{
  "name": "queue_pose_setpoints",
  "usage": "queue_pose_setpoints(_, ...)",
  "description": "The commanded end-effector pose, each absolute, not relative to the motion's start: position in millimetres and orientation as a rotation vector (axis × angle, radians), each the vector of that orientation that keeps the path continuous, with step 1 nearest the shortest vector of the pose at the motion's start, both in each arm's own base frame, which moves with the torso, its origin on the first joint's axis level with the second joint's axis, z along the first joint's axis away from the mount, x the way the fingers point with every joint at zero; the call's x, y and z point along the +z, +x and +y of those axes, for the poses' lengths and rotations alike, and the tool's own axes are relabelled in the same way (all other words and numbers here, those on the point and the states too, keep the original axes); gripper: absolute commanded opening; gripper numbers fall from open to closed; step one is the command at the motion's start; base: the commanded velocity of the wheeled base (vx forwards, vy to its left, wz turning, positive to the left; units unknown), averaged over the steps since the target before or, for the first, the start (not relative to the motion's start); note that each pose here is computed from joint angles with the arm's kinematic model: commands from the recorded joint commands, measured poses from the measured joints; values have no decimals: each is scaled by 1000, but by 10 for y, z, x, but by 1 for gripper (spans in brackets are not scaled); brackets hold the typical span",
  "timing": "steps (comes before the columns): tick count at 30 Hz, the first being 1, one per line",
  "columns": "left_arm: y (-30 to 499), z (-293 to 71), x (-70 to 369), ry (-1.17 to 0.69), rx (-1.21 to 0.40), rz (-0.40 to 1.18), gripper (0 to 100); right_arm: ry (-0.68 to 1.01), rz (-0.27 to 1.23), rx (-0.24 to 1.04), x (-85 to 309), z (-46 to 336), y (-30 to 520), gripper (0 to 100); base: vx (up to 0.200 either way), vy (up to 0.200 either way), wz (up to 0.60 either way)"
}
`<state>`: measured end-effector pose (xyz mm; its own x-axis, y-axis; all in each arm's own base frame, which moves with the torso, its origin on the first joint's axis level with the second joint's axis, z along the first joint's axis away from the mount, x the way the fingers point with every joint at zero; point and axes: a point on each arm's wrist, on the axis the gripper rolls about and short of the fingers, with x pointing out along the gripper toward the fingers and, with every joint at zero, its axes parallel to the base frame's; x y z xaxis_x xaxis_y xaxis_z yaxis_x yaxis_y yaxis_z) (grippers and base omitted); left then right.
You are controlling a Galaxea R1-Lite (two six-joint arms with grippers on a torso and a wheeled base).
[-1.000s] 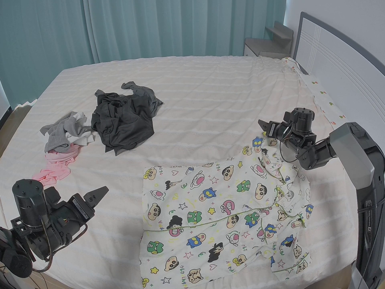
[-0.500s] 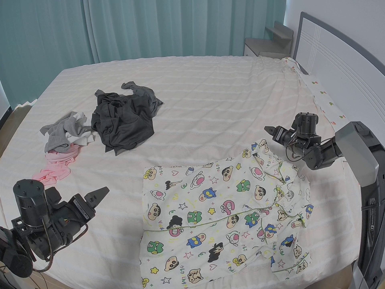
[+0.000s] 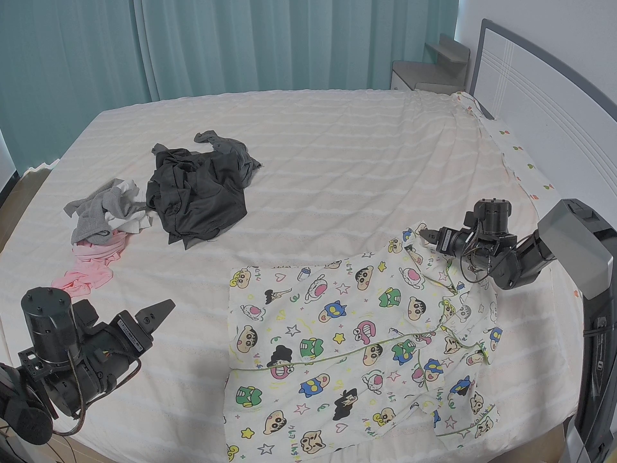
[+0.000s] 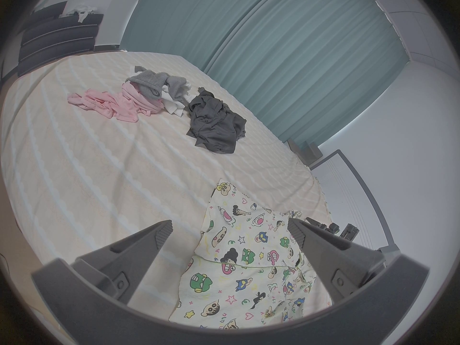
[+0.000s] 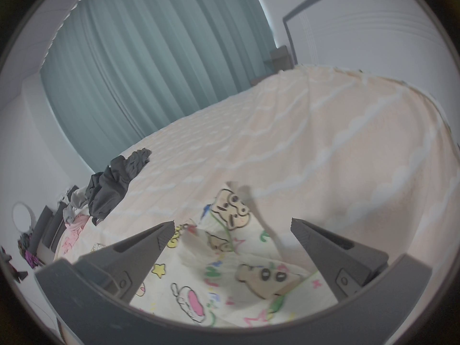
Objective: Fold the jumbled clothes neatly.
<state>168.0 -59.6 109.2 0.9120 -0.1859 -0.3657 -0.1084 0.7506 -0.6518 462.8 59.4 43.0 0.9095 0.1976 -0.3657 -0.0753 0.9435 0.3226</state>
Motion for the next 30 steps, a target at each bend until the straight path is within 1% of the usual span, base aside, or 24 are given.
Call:
queue_pose_setpoints(1,1679,-594,1094,-727,-42,428,100,269,394,199,391,870,4547,100,0,0,0)
queue_pose_setpoints(7,1679,-595,1094,-727,-44,429,100,164,397,221,327,1007,4505,100,0,0,0)
queue_pose_setpoints(12,1678,-594,1097,-727,-43,427,100,144,403,198,242,1029,4534,100,0,0,0)
queue_pose_setpoints(13,1678,-594,1097,-727,-43,427,100,132,405,174,190,1015,4561,0,0,0,0)
queue_pose_setpoints(18,1684,-597,1086,-726,-42,433,100,85,422,156,40,990,4599,0,0,0,0)
queue_pose_setpoints(22,1681,-595,1091,-727,-42,429,100,82,416,136,43,959,4612,0,0,0,0)
queue_pose_setpoints(27,1682,-596,1089,-726,-43,432,100,90,321,91,243,808,4655,0,0,0,0)
queue_pose_setpoints(30,1681,-595,1091,-727,-42,429,100,101,289,61,372,650,4675,0,0,0,0)
